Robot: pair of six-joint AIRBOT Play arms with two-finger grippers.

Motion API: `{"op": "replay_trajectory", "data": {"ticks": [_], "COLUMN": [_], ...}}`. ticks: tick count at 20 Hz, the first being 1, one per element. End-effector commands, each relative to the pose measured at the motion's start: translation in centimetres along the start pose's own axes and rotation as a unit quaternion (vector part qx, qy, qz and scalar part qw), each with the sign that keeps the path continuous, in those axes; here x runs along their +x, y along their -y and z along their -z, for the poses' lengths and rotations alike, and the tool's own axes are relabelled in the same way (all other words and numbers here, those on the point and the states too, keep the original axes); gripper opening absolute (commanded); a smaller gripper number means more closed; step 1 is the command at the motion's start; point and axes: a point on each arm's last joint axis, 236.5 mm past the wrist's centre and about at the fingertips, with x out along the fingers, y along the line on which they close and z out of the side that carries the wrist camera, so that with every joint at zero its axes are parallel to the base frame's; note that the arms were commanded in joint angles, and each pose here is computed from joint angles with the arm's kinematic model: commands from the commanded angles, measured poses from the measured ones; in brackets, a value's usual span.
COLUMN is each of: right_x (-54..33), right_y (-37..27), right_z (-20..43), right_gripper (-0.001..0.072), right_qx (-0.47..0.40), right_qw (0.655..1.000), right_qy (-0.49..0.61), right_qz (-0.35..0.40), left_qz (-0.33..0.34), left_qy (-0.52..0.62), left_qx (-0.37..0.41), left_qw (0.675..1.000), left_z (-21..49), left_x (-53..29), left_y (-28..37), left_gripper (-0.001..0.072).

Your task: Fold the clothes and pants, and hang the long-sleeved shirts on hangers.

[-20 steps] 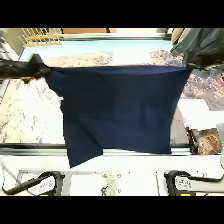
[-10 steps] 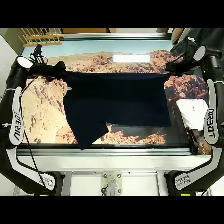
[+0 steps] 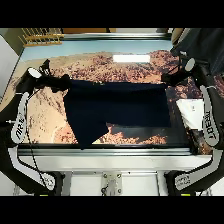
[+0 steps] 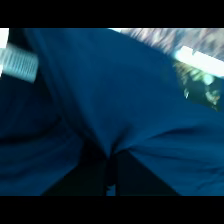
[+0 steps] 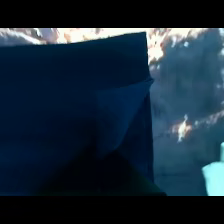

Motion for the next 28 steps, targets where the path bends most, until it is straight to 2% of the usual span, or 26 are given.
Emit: {"op": "replay_trajectory", "data": {"ticks": [1,3,4,5,6,9,12,16,19,23,28], "right_x": [2.0,2.3,2.2,1.6,0.4,-5.3,-8.6,-6.5,-3.5,-0.2,1.7], "right_y": [-0.5,-0.6,-1.0,-1.0,-1.0,-0.3,3.1,8.2,7.9,5.7,4.2], "right_z": [3.5,4.7,5.0,5.0,4.6,3.0,7.1,19.4,25.2,24.6,22.1], "right_gripper": [0.0008,0.0015,0.0069,0.0298,0.0509,0.0517,0.0518,0.0517,0.0518,0.0517,0.0516], "right_qx": [0.004,0.009,0.012,0.011,0.007,-0.029,-0.002,0.183,0.306,0.399,0.387], "right_qw": [0.999,0.998,0.998,0.998,0.999,1.000,1.000,0.977,0.943,0.911,0.919], "right_qy": [-0.037,-0.055,-0.061,-0.062,-0.051,-0.002,-0.017,-0.105,-0.135,-0.080,-0.026], "right_qz": [0.001,0.001,-0.005,-0.007,-0.008,-0.007,0.006,0.035,-0.003,-0.066,-0.074], "left_qz": [-0.009,-0.009,-0.008,-0.006,-0.004,-0.007,-0.072,-0.086,-0.094,-0.098,-0.090], "left_qy": [-0.032,-0.039,-0.039,-0.035,-0.023,0.019,0.014,-0.040,-0.087,-0.118,-0.120], "left_qx": [-0.003,-0.002,-0.003,0.000,0.006,0.030,0.074,0.048,0.042,0.048,0.037], "left_qw": [0.999,0.999,0.999,0.999,1.000,0.999,0.995,0.994,0.991,0.987,0.988], "left_z": [2.9,3.4,3.4,3.2,2.7,1.0,3.2,11.1,16.4,20.1,20.5], "left_x": [1.6,1.8,1.5,1.1,0.3,-4.2,-7.5,-7.1,-6.1,-5.0,-4.8], "left_y": [-1.2,-1.1,-1.0,-0.6,-0.1,1.0,-0.9,-2.9,-4.1,-4.6,-4.4], "left_gripper": [0.0011,0.0011,0.0046,0.0322,0.0512,0.0514,0.0514,0.0514,0.0514,0.0514,0.0514]}}
